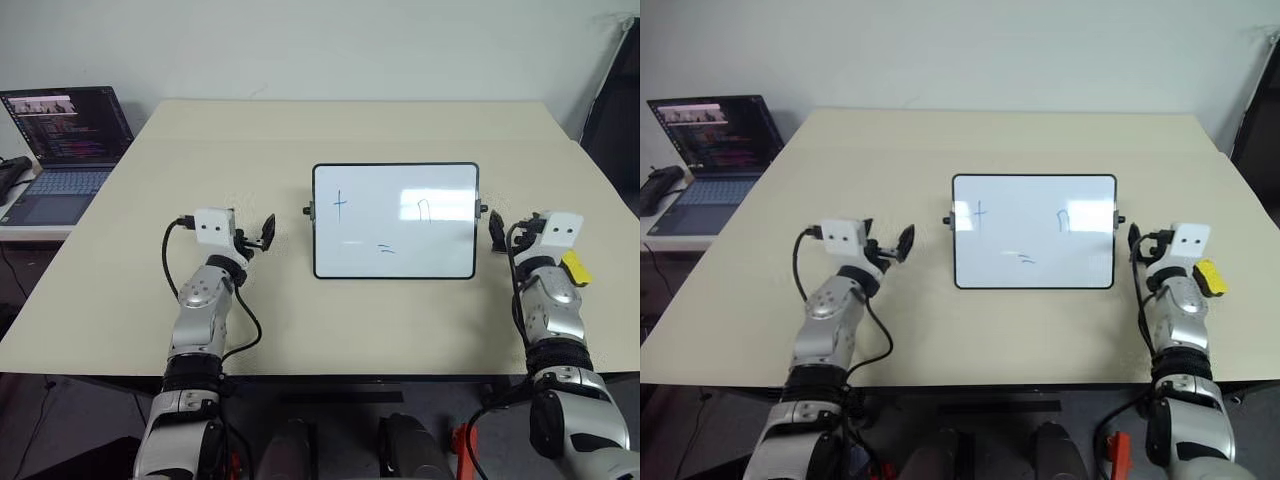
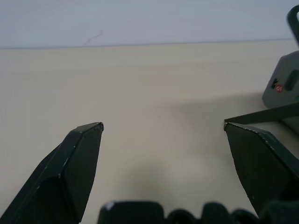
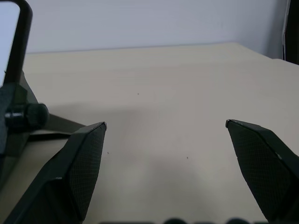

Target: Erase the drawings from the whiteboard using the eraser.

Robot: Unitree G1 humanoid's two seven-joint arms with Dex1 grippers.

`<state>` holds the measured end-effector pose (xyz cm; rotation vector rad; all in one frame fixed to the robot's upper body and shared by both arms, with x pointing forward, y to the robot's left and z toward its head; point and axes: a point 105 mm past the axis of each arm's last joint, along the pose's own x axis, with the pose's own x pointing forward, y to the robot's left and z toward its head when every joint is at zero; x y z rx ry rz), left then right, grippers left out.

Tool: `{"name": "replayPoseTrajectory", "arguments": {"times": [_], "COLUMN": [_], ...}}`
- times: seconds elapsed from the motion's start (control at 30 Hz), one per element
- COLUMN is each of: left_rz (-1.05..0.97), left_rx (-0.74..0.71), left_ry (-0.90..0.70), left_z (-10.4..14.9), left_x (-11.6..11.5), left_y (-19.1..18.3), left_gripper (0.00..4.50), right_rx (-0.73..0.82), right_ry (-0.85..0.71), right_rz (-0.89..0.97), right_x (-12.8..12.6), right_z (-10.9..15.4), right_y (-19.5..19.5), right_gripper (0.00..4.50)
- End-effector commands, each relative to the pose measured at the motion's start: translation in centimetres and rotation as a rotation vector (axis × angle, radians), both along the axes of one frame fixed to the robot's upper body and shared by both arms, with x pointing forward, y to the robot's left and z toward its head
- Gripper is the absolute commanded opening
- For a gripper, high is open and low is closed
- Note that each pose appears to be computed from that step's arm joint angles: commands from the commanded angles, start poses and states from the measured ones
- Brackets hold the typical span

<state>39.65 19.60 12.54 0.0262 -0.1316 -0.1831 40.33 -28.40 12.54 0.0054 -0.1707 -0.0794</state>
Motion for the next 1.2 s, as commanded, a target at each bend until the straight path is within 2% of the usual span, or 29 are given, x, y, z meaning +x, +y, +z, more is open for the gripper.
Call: {"name": "replayPoseTrajectory", "arguments": {"times": [0.03,0.2,0.33,0.53,0.73,0.87,1.0,1.07,1.2], "left_rz": [-0.024,-0.040,-0.042,-0.054,-0.070,-0.047,-0.074,-0.106,-0.532], "left_rx": [-0.014,-0.023,-0.007,0.023,0.016,-0.011,0.025,0.046,0.075], "left_ry": [-0.031,-0.022,-0.003,0.034,-0.002,-0.018,-0.023,-0.024,0.031], "left_z": [1.0,0.5,-0.1,-0.8,-0.4,-0.1,0.2,0.8,4.2], "left_x": [0.1,0.2,-0.3,-0.8,0.2,0.4,0.3,0.1,-3.4], "left_y": [-0.6,-1.2,-0.5,1.1,-1.8,-2.1,-2.0,-0.8,-1.7], "left_gripper": [4.50,4.50,4.50,4.50,4.50,4.50,4.50,4.50,4.50], "right_rx": [0.002,0.037,0.005,0.012,0.008,-0.006,-0.016,-0.019,-0.052], "right_ry": [-0.056,-0.079,-0.079,-0.011,-0.014,0.003,0.005,0.009,0.063], "right_rz": [-0.007,-0.049,-0.017,0.017,-0.008,-0.010,0.014,0.037,0.245], "right_x": [0.0,-0.3,-0.7,-1.7,-2.2,-2.3,-2.3,-2.5,-4.0], "right_z": [1.3,1.7,1.9,0.0,0.1,0.1,0.7,1.4,3.5], "right_y": [0.0,-0.8,-0.8,-0.7,-1.3,-1.9,-1.9,-2.1,-1.2], "right_gripper": [4.47,4.47,4.47,4.47,4.47,4.47,4.47,4.47,4.47]}}
